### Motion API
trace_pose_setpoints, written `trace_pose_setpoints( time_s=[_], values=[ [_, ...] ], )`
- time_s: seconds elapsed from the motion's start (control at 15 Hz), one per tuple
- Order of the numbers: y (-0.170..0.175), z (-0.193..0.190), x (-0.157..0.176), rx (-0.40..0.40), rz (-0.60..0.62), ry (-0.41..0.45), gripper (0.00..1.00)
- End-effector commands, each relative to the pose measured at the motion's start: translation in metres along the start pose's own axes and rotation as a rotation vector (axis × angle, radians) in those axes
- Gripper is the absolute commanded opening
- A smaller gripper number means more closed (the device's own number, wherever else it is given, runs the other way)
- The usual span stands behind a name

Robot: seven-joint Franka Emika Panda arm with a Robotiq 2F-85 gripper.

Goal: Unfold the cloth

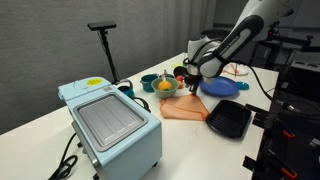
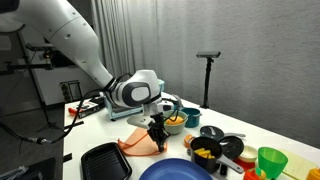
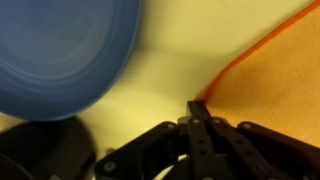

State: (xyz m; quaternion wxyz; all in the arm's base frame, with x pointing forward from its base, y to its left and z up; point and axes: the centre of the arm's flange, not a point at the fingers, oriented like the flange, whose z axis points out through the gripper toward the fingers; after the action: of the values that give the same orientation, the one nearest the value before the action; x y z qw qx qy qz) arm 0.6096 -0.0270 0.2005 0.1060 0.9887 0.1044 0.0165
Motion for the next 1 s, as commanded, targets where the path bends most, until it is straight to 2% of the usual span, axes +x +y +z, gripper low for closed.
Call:
trace_pose_setpoints(
  time_s=[0.0,0.2,0.47,0.53,0.67,0.8,0.93],
  values=[
    [-0.001,-0.013,-0.021,-0.002,0.019,-0.09,0.27],
    [-0.015,-0.025,-0.021,0.032,-0.017,-0.081,0.48],
    [-0.047,-0.043,-0.006,0.094,-0.06,-0.017,0.78],
    [-0.056,-0.043,-0.001,0.121,-0.045,0.012,0.87],
    [-0.072,-0.043,0.009,0.211,0.005,0.014,0.99],
    [-0.083,-0.041,0.018,0.287,0.048,0.016,1.0],
    [-0.088,-0.04,0.028,0.329,0.072,0.027,1.0]
  ],
)
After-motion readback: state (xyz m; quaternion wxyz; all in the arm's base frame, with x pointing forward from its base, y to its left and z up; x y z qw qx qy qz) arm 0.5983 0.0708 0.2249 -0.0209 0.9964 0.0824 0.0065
